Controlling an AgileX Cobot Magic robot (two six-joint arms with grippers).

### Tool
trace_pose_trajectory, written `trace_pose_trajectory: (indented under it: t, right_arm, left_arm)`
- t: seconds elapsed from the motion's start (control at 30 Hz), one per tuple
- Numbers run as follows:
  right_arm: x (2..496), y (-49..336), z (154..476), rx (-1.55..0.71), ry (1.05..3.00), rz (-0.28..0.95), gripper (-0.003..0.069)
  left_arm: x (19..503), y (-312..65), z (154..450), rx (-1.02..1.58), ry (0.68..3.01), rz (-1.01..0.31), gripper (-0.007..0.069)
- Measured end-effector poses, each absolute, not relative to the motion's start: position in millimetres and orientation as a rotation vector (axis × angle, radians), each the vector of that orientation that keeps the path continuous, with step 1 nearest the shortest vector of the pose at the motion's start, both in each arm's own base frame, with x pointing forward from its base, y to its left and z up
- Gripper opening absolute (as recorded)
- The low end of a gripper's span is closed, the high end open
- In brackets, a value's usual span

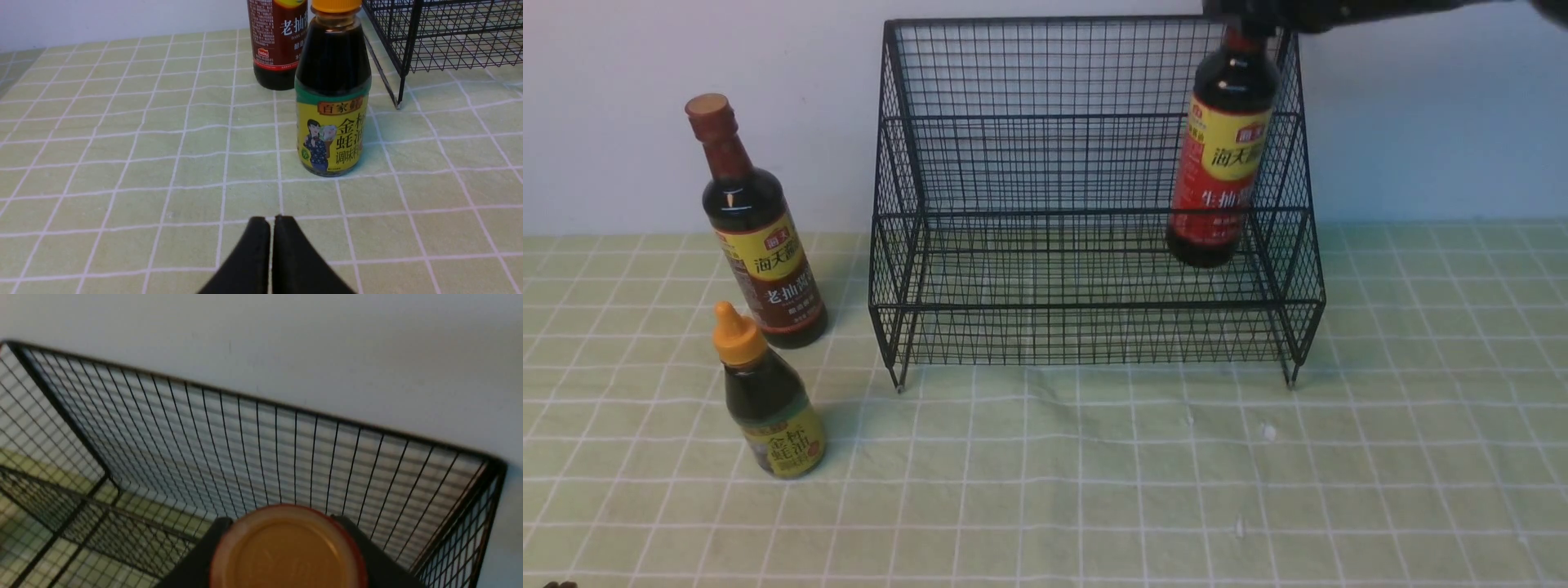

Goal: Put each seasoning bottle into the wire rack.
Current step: Use the right arm to put the condiment bottle back on the shelf

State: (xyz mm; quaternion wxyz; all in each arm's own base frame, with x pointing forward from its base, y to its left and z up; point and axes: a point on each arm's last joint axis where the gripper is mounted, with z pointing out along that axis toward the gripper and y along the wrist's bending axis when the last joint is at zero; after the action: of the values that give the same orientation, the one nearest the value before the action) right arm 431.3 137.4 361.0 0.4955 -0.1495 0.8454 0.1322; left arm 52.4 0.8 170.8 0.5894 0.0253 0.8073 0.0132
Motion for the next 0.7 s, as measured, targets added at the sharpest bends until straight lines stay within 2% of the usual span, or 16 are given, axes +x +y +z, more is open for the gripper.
trace_pose_trajectory:
  t: [0.17, 0.37, 0.47, 0.5, 0.53, 0.7]
  right_arm:
    - [437, 140, 339, -0.393, 2.139, 0.312, 0.0269]
    - [438, 140, 340, -0.396, 2.138, 0.310, 0.0286]
    - [434, 139, 349, -0.392, 2.116, 0.314, 0.0387]
    - [434, 139, 351, -0.391, 2.112, 0.314, 0.0394]
    - [429, 137, 359, -0.393, 2.097, 0.312, 0.0451]
    - [408, 131, 392, -0.411, 2.050, 0.291, 0.0513]
  left_arm:
    - [52, 1, 171, 0.059, 1.880, 0.031, -0.0006]
    - [52, 1, 171, 0.059, 1.880, 0.031, -0.0006]
    - [52, 1, 171, 0.059, 1.880, 0.031, -0.0006]
    - [52, 1, 171, 0.059, 1.880, 0.031, -0.0006]
    - [52, 1, 171, 0.059, 1.880, 0.031, -0.0006]
    - [52, 1, 171, 0.059, 1.880, 0.031, -0.0006]
